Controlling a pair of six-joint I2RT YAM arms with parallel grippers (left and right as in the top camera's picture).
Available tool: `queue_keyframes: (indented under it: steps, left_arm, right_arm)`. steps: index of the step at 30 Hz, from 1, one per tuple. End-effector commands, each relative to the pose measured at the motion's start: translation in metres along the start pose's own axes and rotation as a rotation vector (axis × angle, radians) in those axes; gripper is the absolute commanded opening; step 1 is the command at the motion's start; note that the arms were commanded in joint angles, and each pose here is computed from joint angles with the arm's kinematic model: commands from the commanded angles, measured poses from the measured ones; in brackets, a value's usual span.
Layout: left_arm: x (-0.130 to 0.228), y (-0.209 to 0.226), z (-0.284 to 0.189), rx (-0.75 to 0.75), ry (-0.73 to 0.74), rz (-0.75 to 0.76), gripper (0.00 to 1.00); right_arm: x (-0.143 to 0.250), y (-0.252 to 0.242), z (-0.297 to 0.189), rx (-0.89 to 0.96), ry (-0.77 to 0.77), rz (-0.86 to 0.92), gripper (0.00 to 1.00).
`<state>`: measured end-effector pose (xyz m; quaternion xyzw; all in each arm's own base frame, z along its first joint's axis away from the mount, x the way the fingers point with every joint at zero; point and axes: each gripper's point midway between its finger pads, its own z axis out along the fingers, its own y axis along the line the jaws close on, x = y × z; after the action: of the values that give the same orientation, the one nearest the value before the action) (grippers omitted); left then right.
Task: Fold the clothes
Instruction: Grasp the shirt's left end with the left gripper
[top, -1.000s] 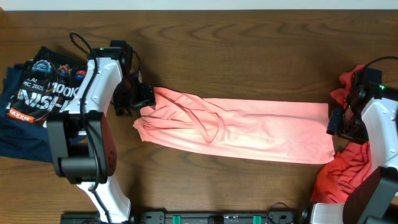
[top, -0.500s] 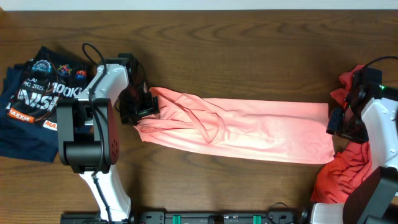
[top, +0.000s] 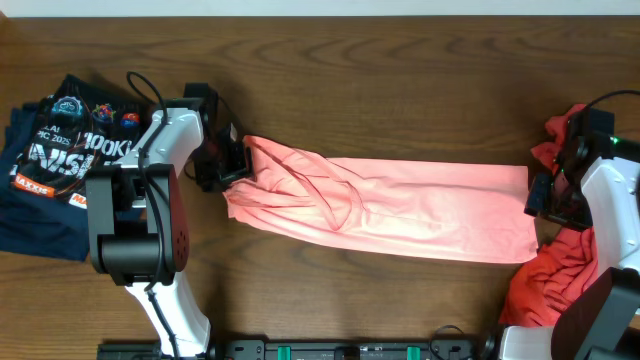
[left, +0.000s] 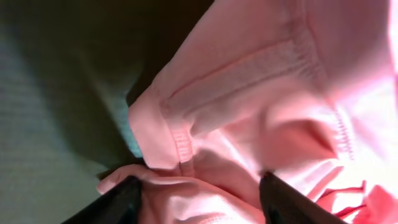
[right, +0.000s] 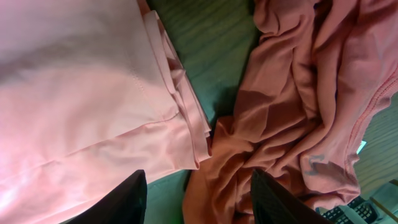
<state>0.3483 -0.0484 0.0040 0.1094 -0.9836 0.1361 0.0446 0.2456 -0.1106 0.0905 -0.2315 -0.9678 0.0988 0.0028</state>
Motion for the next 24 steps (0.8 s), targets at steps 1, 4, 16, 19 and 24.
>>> queue_keyframes:
  steps: [1, 4, 16, 19, 24]
  left_arm:
    - [0.011, -0.004, 0.032, 0.025, 0.062, 0.071, 0.53]
    - [0.012, -0.007, 0.037, 0.024, 0.059, 0.087, 0.41]
    - [0.009, 0.017, 0.008, -0.078, 0.016, 0.045, 0.06]
    - [0.006, 0.03, -0.021, -0.145, -0.053, 0.0, 0.06]
    - [0.008, 0.032, -0.067, -0.156, -0.16, -0.031, 0.06]
  right_arm:
    - [0.002, 0.0, 0.003, -0.002, 0.012, 0.003, 0.52]
    - [0.002, 0.0, 0.003, -0.002, 0.012, 0.003, 0.52]
    - [0.002, 0.0, 0.003, -0.002, 0.013, 0.003, 0.52]
    - [0.002, 0.0, 0.003, -0.002, 0.013, 0.003, 0.52]
    - [0.002, 0.0, 0.003, -0.002, 0.013, 0.002, 0.52]
